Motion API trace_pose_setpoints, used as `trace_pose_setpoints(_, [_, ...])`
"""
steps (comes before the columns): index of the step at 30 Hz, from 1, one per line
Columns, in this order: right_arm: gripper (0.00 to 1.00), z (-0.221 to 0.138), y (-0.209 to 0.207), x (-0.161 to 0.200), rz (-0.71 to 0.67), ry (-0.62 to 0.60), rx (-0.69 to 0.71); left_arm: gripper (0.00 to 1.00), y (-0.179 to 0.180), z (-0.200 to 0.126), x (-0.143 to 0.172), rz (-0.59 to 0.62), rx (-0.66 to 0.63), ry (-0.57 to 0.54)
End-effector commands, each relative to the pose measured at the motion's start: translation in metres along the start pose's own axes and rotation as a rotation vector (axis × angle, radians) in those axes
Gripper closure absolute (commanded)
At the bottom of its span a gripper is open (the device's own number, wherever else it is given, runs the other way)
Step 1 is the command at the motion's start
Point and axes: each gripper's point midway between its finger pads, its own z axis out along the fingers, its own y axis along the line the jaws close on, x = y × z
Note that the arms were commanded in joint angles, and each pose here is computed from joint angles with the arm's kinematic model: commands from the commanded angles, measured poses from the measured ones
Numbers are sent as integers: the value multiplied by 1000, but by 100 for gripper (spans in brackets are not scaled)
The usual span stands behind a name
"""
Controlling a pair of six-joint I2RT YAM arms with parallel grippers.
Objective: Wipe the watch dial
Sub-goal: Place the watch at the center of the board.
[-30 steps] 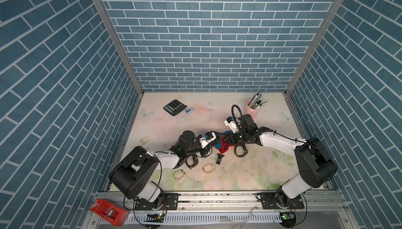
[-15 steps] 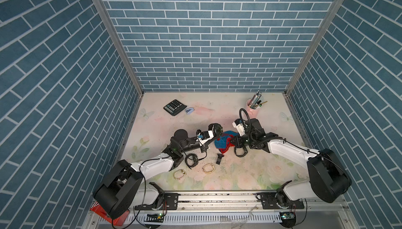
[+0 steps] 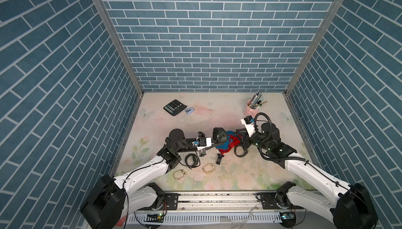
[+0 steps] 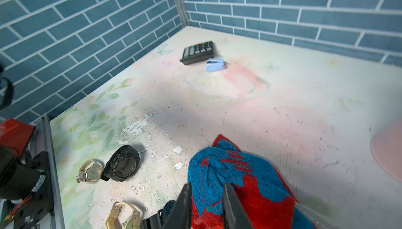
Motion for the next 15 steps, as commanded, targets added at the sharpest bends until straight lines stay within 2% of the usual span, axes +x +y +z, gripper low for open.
trace_pose_setpoints(1, [74,-17,29,-32,-253,-180,-117,100,-18,4,-20,26,107,-53])
trace_pose_setpoints(5, [74,-30,53,-52,-329,-272,-220,100,-29,7,-37,41,159,-84])
trace_pose_setpoints(9, [73,-47,88,-65,-419,-358,-405,100,-44,11,-51,68,229,-90])
trace_pose_setpoints(12, [67,-58,107,-72,-470,-401,-504,100,-51,12,-62,82,258,-114])
trace_pose_setpoints(15, [64,-65,117,-78,-496,-429,-529,100,-57,10,-72,100,283,-149])
